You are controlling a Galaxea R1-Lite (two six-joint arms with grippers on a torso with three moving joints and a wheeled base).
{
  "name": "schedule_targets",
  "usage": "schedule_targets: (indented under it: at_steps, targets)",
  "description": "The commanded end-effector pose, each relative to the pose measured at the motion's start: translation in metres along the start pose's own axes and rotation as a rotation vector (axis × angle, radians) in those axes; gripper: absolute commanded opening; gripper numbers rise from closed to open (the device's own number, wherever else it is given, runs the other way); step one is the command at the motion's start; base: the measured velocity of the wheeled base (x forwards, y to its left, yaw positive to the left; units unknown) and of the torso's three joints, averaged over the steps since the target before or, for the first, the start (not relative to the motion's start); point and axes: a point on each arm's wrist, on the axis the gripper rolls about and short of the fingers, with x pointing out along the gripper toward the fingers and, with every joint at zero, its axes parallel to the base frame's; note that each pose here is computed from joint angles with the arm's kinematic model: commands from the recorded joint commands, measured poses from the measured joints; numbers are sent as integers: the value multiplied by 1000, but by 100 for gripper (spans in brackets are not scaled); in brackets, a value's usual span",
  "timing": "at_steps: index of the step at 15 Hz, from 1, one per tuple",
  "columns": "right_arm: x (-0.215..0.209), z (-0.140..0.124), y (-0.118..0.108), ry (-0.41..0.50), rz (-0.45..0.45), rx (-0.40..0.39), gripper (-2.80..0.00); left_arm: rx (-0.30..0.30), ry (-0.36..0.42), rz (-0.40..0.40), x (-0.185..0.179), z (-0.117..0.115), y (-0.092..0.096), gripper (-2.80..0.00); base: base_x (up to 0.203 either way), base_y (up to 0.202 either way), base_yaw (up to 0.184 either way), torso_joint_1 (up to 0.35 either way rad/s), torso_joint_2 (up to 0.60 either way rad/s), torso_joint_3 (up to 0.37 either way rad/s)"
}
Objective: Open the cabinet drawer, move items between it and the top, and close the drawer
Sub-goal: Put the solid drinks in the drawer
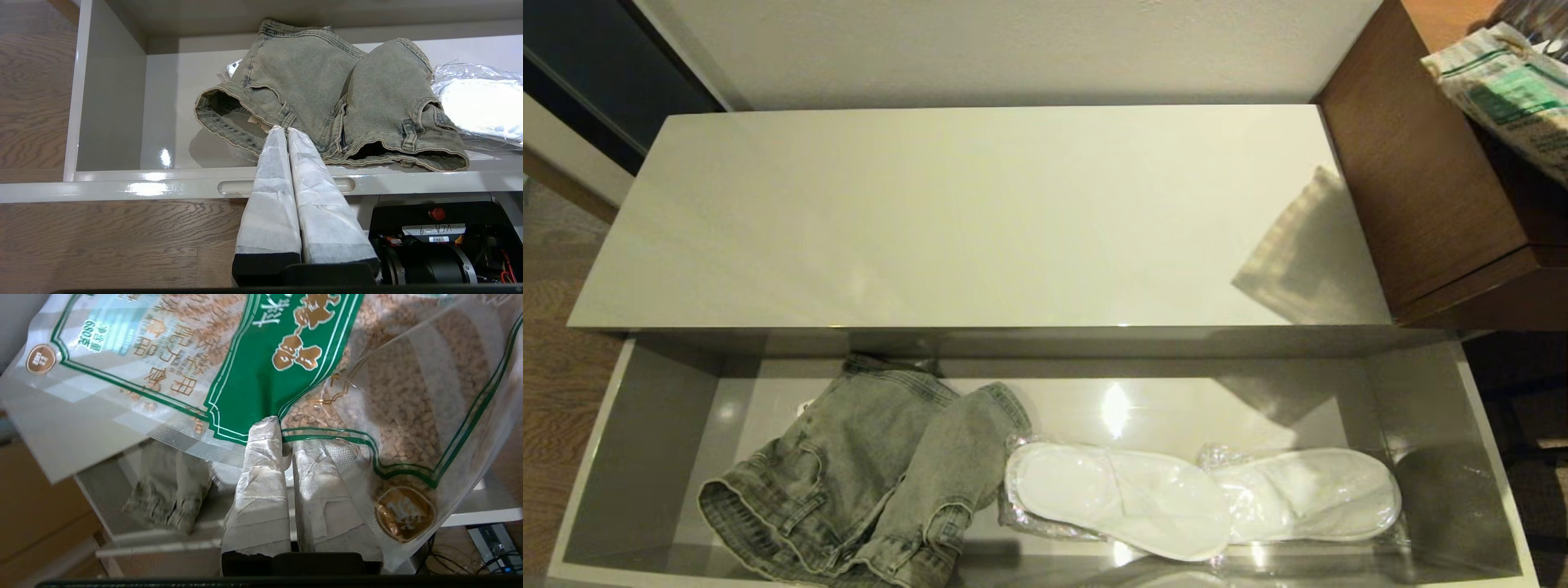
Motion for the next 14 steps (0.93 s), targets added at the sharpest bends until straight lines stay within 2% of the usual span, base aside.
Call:
schedule_targets:
  at_steps: [1, 6, 14]
  targets:
    - [-12, -21, 26, 4, 42, -58, -280, 0, 0, 0, 0, 0, 0, -280, 0, 0, 0, 0, 0, 0]
    - [-26, -51, 52, 75, 153, -141, -280, 0, 1, 0, 0, 0, 0, -280, 0, 0, 0, 0, 0, 0]
    - [-26, -54, 52, 112, 192, -165, -280, 0, 1, 1, 0, 0, 0, -280, 0, 0, 0, 0, 0, 0]
